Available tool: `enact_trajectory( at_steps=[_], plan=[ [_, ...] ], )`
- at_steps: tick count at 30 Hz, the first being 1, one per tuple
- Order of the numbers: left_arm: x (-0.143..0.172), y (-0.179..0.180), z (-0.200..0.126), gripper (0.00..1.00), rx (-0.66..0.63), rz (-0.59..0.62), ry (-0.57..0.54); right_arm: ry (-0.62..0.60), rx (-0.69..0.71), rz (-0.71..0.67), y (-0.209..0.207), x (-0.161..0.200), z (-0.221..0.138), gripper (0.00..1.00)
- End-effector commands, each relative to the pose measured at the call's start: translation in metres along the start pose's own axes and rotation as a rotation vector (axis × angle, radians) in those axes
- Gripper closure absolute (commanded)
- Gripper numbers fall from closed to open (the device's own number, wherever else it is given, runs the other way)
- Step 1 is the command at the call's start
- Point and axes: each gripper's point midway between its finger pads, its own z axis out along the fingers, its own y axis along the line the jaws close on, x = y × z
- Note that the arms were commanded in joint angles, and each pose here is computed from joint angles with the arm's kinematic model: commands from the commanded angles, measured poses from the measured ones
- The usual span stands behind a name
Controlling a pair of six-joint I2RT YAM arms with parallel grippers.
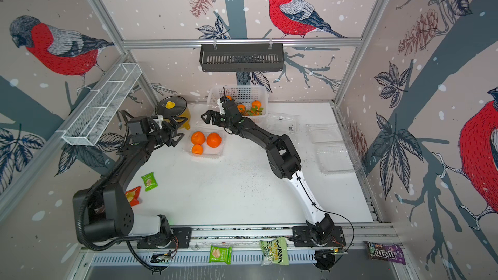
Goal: Take oranges out of containers
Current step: Open the packing box at the center of the board, then pick up the orange from the packing box.
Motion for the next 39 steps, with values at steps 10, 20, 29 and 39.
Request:
enact_trajectory(
  at_steps=[10,20,29,39],
  plan=[
    [-0.007,-0.013,0.046,0.03,0.01,0.036,0.044,0.008,0.021,-0.311,0.051,-0.012,-0.063,0.0],
    [-0.005,-0.02,0.035,0.03,-0.025,0.113,0.038,0.062,0.347,-0.367,0.022,0.023,-0.108,0.0],
    [0.006,-0.008,0.002,0.03,-0.052,0.137,0.02,0.28,0.568,-0.41,-0.025,0.1,-0.069,0.09],
    [0.024,0.01,-0.003,0.03,-0.065,0.135,0.057,0.434,0.62,-0.441,-0.048,0.147,-0.041,0.15]
  ],
)
